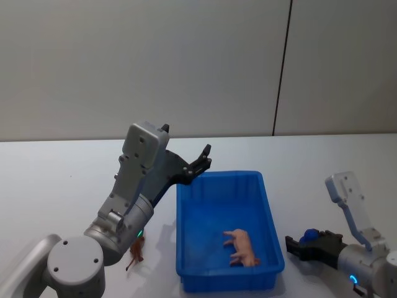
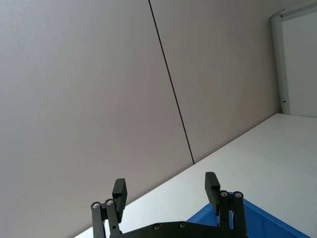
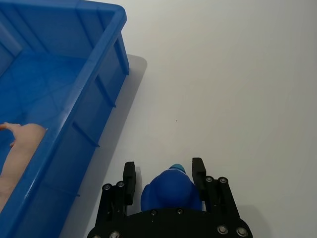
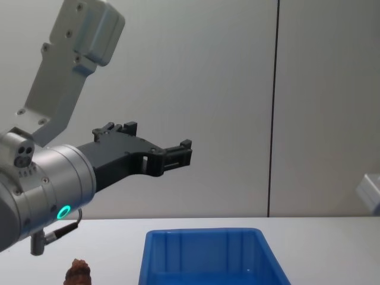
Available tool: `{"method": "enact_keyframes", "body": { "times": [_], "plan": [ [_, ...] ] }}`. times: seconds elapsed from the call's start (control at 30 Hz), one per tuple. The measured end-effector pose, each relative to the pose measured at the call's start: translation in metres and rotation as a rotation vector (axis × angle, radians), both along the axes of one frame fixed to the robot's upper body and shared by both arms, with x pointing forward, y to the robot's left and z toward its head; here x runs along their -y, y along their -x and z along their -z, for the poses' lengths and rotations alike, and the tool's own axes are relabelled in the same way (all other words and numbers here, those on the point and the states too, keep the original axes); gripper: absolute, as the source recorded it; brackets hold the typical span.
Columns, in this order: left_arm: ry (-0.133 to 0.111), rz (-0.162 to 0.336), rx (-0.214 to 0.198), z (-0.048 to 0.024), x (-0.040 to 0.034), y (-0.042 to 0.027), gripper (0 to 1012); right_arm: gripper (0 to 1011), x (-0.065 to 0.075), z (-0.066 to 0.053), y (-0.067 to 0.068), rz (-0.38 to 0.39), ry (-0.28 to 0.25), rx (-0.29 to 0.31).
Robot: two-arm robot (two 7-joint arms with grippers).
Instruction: Pick up the two dolls from the table and place them into the box.
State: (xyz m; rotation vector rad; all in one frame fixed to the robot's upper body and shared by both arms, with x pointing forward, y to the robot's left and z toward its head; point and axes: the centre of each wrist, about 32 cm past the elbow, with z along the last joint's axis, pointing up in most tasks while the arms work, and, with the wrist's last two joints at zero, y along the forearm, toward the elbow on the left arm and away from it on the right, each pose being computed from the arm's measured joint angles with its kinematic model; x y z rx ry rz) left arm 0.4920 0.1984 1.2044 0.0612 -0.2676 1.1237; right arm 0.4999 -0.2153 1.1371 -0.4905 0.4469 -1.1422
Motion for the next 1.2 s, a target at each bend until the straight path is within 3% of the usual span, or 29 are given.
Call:
{"method": "enact_keyframes", "body": {
  "times": [1.2],
  "plan": [
    [0.000,0.000,0.000,0.0000,0.0000,0.0000,1001,464,0.0018,-0.0026,0.0022,0.008,-0.008,0.017]
  ]
}}
